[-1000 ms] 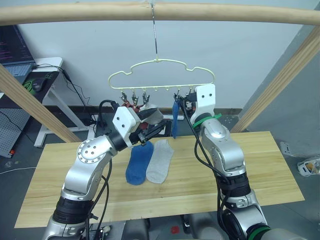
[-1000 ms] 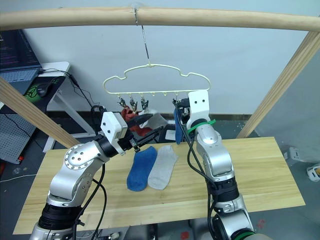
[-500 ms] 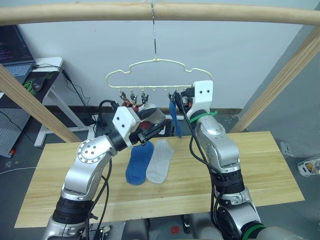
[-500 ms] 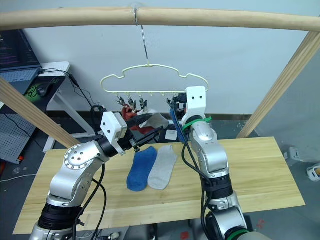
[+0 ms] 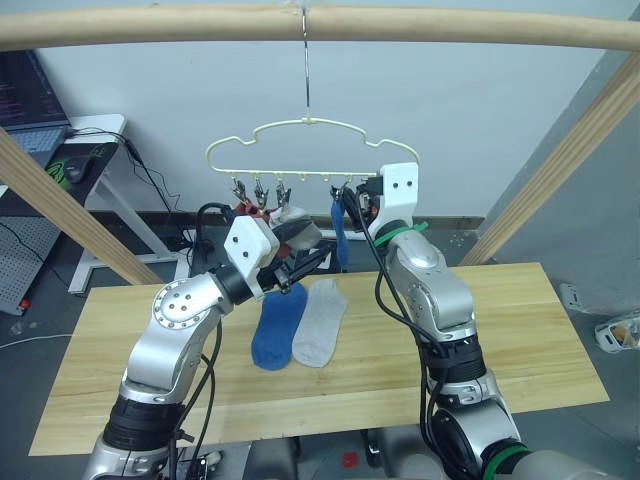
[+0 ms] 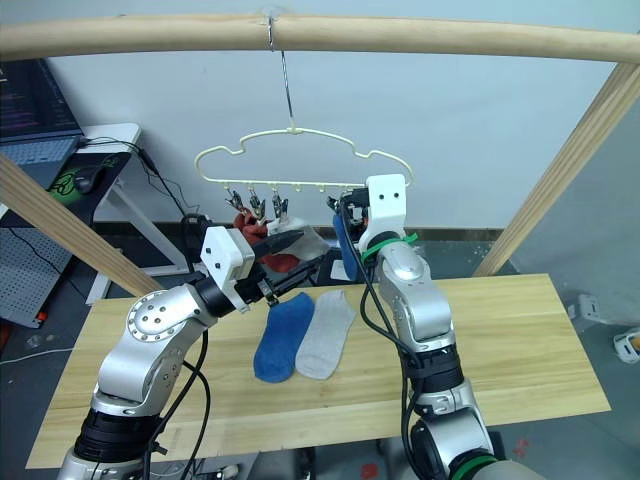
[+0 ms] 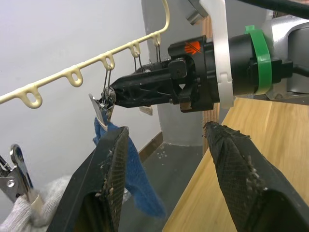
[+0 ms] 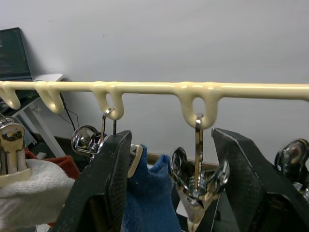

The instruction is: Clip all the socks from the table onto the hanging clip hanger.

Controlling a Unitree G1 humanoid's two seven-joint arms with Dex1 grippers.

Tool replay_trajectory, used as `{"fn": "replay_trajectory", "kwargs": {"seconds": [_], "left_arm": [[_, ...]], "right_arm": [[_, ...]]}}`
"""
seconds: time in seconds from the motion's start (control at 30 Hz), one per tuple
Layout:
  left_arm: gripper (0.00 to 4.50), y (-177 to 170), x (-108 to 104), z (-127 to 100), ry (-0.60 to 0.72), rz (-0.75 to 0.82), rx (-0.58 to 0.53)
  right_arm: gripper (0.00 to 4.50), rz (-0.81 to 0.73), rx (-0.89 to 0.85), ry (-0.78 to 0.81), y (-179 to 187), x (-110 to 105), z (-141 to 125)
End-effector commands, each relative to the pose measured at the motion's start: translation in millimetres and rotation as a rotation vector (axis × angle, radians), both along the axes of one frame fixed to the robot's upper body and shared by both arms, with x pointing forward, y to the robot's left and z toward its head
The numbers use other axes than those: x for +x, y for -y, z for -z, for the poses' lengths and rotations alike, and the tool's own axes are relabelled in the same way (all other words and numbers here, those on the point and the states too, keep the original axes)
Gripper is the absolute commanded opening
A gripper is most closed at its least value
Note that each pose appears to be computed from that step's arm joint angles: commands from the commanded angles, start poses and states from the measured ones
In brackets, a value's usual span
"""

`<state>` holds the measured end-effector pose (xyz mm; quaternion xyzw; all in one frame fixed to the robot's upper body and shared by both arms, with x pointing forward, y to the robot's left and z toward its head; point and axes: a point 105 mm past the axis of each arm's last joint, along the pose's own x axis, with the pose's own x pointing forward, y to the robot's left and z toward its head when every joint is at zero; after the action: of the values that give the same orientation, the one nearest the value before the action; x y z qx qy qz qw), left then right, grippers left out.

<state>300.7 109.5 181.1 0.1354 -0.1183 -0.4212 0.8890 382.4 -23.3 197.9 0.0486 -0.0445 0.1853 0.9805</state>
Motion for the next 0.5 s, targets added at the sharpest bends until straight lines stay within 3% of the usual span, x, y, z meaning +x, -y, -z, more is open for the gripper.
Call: {"fn": "replay_trajectory", "kwargs": {"seconds": [0.03,0.5], "left_arm": [[2.72,-1.0,-4.1,-11.3,0.053,0.000,0.001],[2.72,-0.8,-4.6,-10.2,0.052,0.000,0.001]], "right_arm": [[2.76,-0.053,0.041,0.077,-15.1,-6.3,-23.9],[2.76,-0.025,0.004,0.091,-12.4,-9.7,-24.6]]}}
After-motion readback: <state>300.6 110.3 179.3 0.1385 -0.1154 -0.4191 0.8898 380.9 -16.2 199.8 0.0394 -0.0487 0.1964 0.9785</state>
